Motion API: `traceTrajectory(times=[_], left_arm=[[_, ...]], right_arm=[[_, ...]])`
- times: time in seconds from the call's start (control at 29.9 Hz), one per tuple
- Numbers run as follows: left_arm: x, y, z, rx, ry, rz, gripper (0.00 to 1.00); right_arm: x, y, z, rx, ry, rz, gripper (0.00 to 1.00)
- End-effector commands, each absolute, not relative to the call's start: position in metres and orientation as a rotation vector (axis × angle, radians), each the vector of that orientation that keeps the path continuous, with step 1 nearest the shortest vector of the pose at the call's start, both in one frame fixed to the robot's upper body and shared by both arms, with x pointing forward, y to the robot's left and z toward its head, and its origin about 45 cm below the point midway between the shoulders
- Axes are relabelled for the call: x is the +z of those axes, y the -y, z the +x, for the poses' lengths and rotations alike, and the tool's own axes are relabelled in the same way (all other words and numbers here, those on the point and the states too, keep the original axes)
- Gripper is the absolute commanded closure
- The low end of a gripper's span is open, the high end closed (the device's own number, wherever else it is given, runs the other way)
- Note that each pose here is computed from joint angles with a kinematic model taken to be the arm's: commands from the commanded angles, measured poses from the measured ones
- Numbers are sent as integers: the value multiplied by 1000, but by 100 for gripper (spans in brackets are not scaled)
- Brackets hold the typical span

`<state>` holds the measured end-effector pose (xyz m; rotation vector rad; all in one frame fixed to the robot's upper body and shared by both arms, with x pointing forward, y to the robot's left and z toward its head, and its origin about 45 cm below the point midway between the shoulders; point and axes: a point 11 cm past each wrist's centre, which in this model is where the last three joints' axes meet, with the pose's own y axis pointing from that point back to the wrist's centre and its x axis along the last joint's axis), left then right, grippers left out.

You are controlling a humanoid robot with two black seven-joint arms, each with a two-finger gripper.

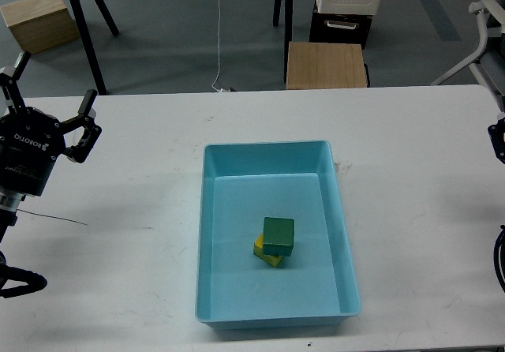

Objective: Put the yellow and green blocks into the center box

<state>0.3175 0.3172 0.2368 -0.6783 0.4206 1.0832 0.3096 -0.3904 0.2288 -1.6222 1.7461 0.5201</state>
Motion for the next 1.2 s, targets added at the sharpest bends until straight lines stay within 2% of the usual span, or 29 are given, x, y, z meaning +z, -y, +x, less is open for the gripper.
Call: traceTrajectory(times=[0.0,0.27,0.5,0.67,1.17], left_arm=[[218,-325,302,1135,-555,-750,0],[198,-315,265,1129,-709,-771,0],[192,-297,257,1135,-900,-1005,0],[186,-295,253,1146,-937,-1036,0],[186,-287,251,1132,-1003,-1125,0]], right_arm=[[224,384,310,598,-1707,-1590,1],[209,383,293,794,-1518,-1468,1],[179,358,277,933,-1363,-1252,1],[162,337,267,985,-1325,-1140,1],[161,343,261,957,-1337,-1112,1]])
